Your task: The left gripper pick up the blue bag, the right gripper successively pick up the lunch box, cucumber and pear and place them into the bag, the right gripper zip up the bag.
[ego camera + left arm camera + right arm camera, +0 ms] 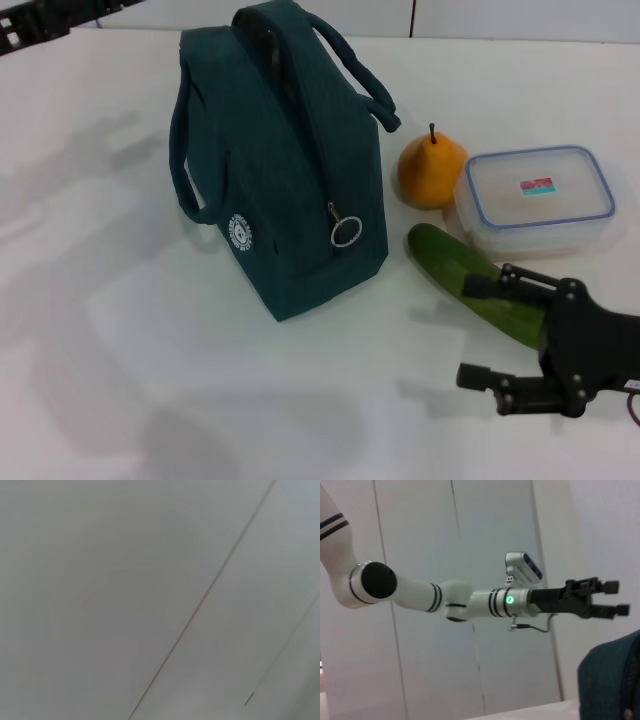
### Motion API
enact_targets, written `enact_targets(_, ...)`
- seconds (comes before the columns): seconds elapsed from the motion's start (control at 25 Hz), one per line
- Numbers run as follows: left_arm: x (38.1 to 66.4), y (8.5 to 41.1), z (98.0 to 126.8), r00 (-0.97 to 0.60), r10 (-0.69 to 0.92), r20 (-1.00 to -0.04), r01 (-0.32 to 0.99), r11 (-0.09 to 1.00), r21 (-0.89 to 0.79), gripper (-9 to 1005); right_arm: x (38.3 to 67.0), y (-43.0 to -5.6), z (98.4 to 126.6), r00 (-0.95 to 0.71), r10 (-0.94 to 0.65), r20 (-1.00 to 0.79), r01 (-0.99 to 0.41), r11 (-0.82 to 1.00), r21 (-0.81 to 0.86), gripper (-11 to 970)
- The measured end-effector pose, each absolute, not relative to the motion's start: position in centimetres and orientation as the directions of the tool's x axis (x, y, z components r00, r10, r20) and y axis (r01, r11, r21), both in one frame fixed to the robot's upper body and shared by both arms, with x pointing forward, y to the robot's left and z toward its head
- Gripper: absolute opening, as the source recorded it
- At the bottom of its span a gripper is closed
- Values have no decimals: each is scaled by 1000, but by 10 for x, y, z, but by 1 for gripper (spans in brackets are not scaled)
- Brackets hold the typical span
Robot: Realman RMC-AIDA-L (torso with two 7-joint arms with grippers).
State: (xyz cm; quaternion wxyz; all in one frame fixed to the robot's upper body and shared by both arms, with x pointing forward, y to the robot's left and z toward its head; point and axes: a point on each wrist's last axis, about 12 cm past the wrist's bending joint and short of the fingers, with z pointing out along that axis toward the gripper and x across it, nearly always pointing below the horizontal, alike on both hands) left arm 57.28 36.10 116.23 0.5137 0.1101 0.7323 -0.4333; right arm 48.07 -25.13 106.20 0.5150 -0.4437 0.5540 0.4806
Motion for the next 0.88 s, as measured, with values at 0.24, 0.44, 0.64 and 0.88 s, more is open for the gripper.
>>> enact_targets(0.24,574,368,1182,-649,-258,-716,432,649,-626,884,483,-262,1067,-41,8,-999,-980,196,42,871)
enact_targets(0.44,579,348,1202,-749,-209,-629,374,650,-662,882,487,-271,1070,-24,13,-1000,-973,230,27,871)
enact_targets(0.64,593,322,1219,-793,-141,-593,346,697,-628,878,489,-277,1074,-11,26,-1000,-967,256,17,871)
enact_targets(0.88,599,300,1215,-834,-76,-546,331,722,-607,874,487,-291,1077,7,47,-999,-948,319,8,871)
